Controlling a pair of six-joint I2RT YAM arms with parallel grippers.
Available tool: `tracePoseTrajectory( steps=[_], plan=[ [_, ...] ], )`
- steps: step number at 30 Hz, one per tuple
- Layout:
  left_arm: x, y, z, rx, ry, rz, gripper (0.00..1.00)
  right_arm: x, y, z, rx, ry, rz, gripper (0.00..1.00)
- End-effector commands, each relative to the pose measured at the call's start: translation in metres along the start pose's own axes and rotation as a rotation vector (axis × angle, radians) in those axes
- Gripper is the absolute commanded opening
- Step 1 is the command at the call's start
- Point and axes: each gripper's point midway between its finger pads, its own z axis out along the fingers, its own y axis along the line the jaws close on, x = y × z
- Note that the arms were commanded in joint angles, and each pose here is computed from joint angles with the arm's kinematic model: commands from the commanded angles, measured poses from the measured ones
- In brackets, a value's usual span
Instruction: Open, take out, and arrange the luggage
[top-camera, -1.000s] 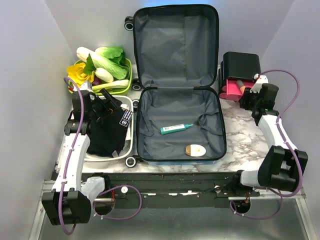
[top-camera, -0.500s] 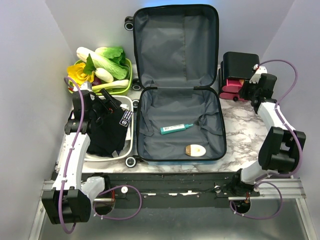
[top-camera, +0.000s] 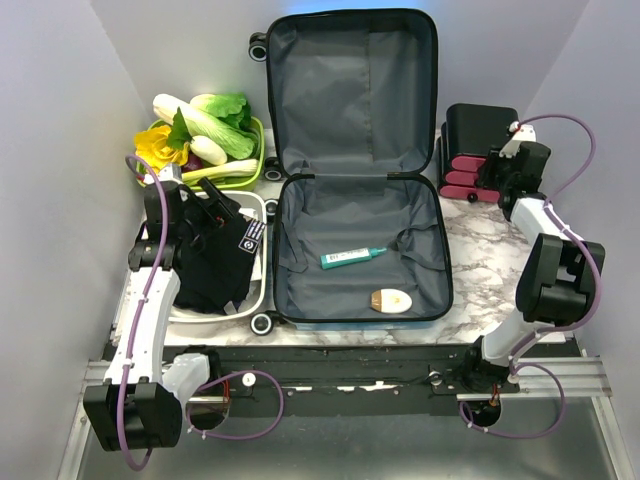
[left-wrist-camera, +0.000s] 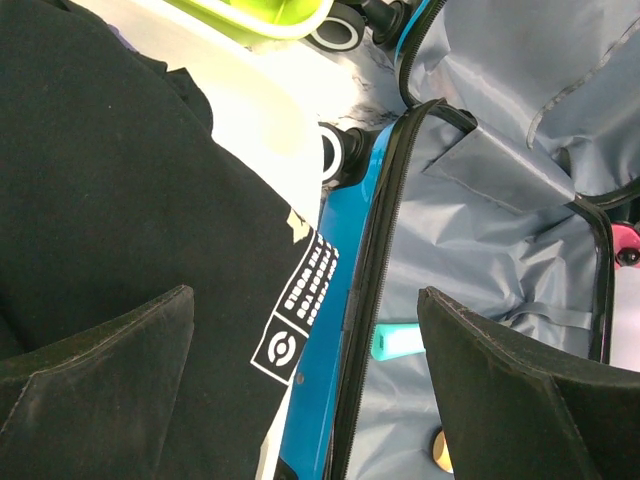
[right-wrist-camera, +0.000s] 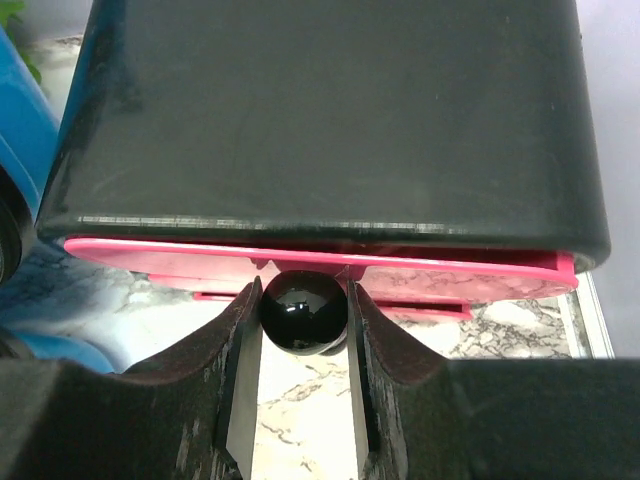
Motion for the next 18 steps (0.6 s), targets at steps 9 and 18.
tracePoseTrajectory(
  steps=[9, 18],
  plan=[
    [-0.002, 0.003, -0.016, -0.024, -0.035, 0.016, 0.99, -0.059, -0.003, 0.012, 0.013, -0.255, 0.074, 0.64],
    [0.003, 0.007, -0.024, -0.032, -0.038, 0.031, 0.99, -0.016, -0.002, -0.018, 0.025, -0.127, -0.04, 0.73]
  ],
)
